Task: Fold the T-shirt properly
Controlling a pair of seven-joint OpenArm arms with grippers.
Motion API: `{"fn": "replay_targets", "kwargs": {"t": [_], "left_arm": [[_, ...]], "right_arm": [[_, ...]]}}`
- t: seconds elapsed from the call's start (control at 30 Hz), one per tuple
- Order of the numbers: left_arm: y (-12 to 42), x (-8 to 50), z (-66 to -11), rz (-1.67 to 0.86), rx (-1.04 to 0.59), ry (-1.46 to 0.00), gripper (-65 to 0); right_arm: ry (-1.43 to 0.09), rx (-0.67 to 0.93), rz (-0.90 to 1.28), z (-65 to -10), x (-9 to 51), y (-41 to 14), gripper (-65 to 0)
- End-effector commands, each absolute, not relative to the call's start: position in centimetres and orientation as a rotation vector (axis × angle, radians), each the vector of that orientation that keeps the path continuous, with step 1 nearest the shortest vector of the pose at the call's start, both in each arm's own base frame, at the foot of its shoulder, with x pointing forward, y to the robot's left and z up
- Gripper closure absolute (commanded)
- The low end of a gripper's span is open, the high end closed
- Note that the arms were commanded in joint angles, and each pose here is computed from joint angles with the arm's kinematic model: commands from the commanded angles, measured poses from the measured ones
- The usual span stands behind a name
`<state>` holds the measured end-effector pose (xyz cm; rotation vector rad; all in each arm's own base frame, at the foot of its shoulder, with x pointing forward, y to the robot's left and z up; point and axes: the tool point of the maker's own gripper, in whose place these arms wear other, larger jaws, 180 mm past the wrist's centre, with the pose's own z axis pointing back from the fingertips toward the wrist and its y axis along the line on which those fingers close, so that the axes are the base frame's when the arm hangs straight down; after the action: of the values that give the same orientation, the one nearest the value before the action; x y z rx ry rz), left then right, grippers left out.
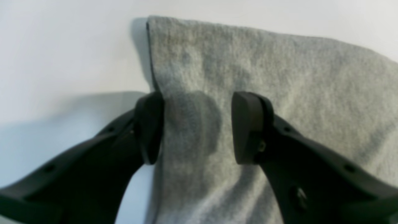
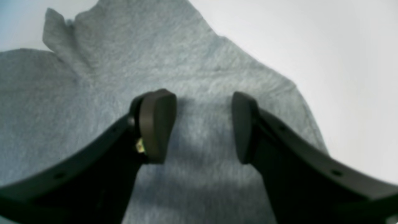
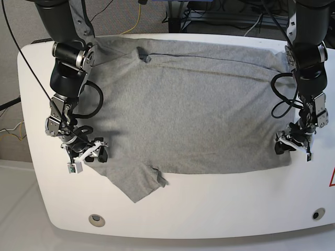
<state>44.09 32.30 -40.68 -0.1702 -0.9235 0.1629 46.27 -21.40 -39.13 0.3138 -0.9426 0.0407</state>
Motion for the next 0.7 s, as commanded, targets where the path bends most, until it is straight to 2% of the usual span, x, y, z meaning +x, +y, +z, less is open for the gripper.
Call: {"fn": "replay_targets", "kwargs": {"t": [0.0, 0.67], "left_arm": [[33.59, 45.45, -38.33, 0.166, -0.151, -0.984, -33.3], [33.84, 45.81, -37.86, 0.125, -0.123, -0.986, -33.6]], "right_arm": [[-1.02, 0.315, 0.041, -36.45, 47.93, -21.95, -31.4], [-1.002, 0.319, 0.041, -37.09, 47.55, -21.95, -31.5]]}}
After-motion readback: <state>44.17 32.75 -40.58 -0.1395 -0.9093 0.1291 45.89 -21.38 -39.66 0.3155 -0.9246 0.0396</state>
